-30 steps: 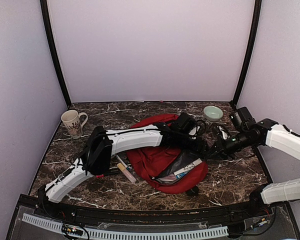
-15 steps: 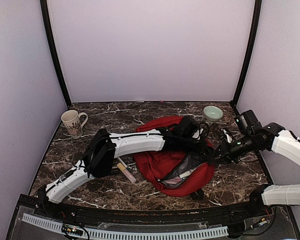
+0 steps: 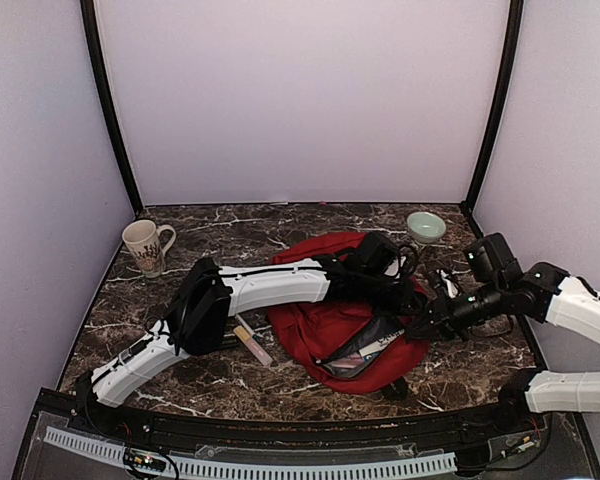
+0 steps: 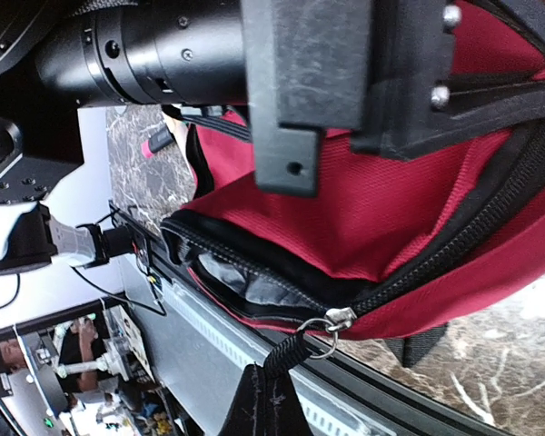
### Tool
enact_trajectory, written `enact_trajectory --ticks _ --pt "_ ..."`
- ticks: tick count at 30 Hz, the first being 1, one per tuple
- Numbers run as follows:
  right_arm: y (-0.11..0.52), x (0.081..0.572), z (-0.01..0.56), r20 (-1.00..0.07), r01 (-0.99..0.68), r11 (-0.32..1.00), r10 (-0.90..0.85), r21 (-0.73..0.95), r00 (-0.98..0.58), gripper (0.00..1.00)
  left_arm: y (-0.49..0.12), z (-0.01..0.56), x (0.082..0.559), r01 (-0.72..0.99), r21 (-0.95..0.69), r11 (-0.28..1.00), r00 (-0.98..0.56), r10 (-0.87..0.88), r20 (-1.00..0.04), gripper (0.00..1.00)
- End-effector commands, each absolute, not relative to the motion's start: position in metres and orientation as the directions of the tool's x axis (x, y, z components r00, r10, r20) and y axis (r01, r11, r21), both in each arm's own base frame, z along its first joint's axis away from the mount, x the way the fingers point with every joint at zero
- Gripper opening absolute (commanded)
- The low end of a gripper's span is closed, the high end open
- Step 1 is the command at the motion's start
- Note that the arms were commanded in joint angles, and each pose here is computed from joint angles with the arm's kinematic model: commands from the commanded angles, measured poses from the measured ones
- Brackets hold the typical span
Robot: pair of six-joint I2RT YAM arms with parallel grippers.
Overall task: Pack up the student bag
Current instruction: Zip the largest pocket of the bag.
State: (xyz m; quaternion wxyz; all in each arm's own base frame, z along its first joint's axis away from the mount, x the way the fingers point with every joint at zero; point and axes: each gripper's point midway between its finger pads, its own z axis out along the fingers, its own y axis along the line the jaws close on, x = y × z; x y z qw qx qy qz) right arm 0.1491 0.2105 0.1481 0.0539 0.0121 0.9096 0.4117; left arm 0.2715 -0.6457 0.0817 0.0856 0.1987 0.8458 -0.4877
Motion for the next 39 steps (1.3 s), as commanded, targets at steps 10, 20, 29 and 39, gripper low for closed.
enact_trajectory --ticks 10,20,29,39 --pt "0.303 0.128 0.199 -0.17 -0.198 0.483 -0.102 0.853 -0.98 0.0 -0.643 0.118 0.282 0.439 -0.788 0.432 -0.899 0.206 -0.388 0.0" --pt "0.325 0.126 0.203 -0.207 -0.234 0.497 -0.109 0.835 -0.972 0.0 -0.631 0.139 0.278 0.493 -0.765 0.414 -0.87 0.235 -0.434 0.0" --pt "0.301 0.132 0.209 -0.247 -0.218 0.562 -0.024 0.798 -0.969 0.25 -0.604 0.186 0.28 0.55 -0.76 0.345 -0.834 0.258 -0.487 0.16" --pt "0.27 0.152 0.228 -0.376 -0.246 0.636 0.075 0.731 -0.924 0.56 -0.55 0.226 0.267 0.63 -0.672 0.389 -0.776 0.272 -0.569 0.54"
